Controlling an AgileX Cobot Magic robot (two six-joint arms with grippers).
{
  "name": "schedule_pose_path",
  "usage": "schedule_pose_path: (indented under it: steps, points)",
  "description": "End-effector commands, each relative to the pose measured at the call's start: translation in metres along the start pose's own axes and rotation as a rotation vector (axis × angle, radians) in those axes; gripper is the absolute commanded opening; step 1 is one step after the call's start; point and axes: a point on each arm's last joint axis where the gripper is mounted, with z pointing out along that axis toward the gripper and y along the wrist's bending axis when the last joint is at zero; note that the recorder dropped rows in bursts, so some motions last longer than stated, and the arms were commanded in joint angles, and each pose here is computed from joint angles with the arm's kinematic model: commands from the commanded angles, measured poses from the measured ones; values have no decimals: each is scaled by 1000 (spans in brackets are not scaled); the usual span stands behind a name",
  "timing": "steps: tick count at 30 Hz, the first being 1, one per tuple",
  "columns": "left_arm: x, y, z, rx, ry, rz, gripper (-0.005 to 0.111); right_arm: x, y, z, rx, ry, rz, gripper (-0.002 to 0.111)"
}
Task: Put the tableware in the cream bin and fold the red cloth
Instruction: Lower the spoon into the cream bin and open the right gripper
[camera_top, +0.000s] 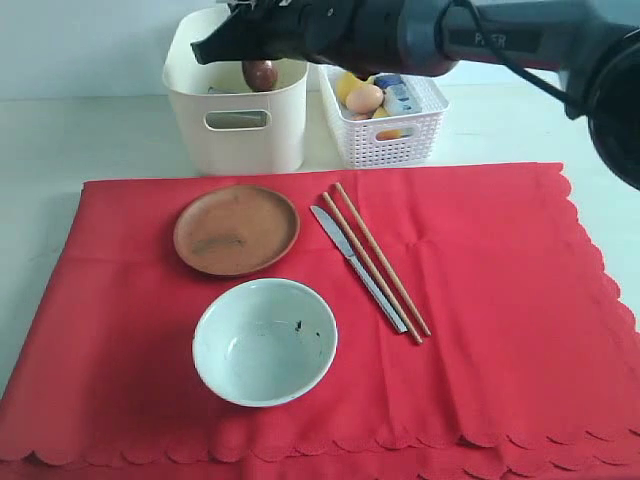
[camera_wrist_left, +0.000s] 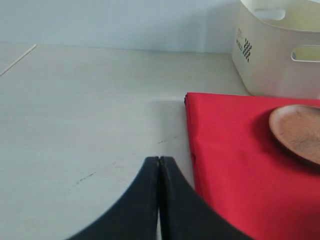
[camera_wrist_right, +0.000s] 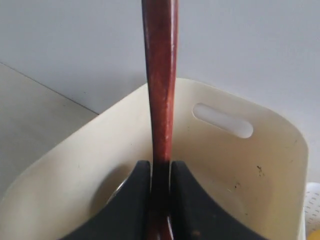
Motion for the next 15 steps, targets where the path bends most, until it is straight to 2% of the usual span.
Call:
schedule_pose_path:
  steps: [1, 5, 12, 15]
  points:
    - [-2, 0, -1, 1, -19, -3, 0, 12, 1, 8, 8, 14, 4, 0]
    - [-2, 0, -1, 1, -19, -3, 0, 21, 2, 12, 2, 40, 47, 8]
    - [-2, 0, -1, 1, -19, -3, 0, 18, 1, 11, 2, 34, 42, 45]
    - [-2, 0, -1, 1, -19, -3, 0, 10, 2, 6, -7, 25, 40, 51]
